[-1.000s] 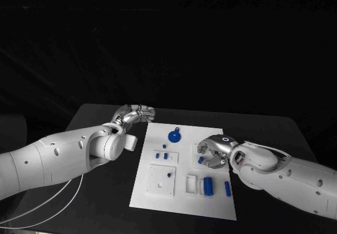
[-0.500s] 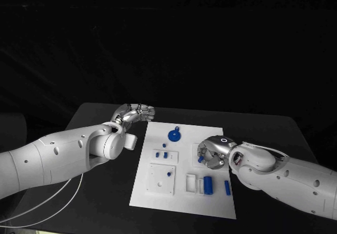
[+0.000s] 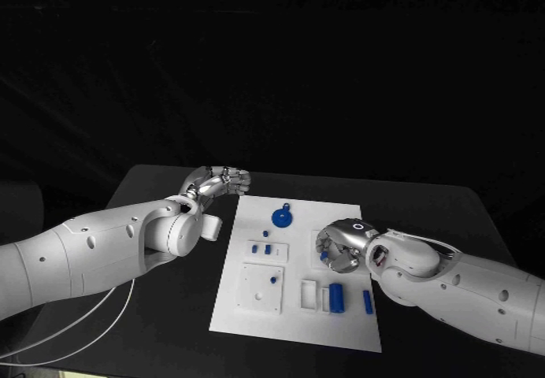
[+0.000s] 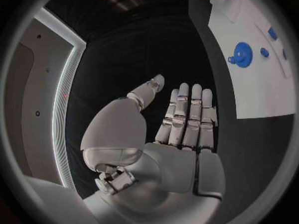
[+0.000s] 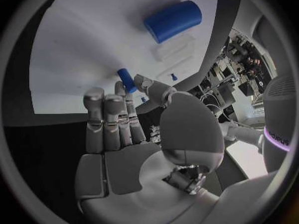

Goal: Assemble the parts on the task board

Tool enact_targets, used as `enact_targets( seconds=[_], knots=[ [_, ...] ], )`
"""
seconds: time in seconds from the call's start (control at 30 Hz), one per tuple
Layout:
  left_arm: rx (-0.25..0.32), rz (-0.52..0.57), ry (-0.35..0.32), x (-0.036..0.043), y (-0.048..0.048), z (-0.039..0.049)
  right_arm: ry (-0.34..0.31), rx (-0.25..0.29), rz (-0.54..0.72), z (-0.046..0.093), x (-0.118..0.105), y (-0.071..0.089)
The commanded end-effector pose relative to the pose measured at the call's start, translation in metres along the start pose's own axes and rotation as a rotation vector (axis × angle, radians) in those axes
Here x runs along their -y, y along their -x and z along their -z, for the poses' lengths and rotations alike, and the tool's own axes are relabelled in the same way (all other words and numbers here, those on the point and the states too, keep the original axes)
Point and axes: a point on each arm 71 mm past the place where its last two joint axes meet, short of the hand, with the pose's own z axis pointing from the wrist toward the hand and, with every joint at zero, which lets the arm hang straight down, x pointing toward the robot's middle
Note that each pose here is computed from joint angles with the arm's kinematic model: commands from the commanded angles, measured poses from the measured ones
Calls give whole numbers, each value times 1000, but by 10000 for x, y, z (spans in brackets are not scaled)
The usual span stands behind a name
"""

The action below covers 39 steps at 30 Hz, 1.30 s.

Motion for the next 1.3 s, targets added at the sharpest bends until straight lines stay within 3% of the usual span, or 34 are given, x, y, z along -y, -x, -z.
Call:
enact_targets(
  seconds=[0.03,0.47,0.8,1.13,1.3],
  knots=[
    [-11,9,-7,13,-18,-3,0,8,29,3,-19,-20],
    [-10,8,-7,13,-15,-5,25,117,9,57,-77,70],
    [-4,6,-8,10,3,-12,49,186,-36,105,-171,265],
    [-6,6,-8,11,-10,-18,170,208,-142,24,-640,331],
    [-7,6,-9,9,-22,-30,233,196,-149,-52,-931,261]
  ],
)
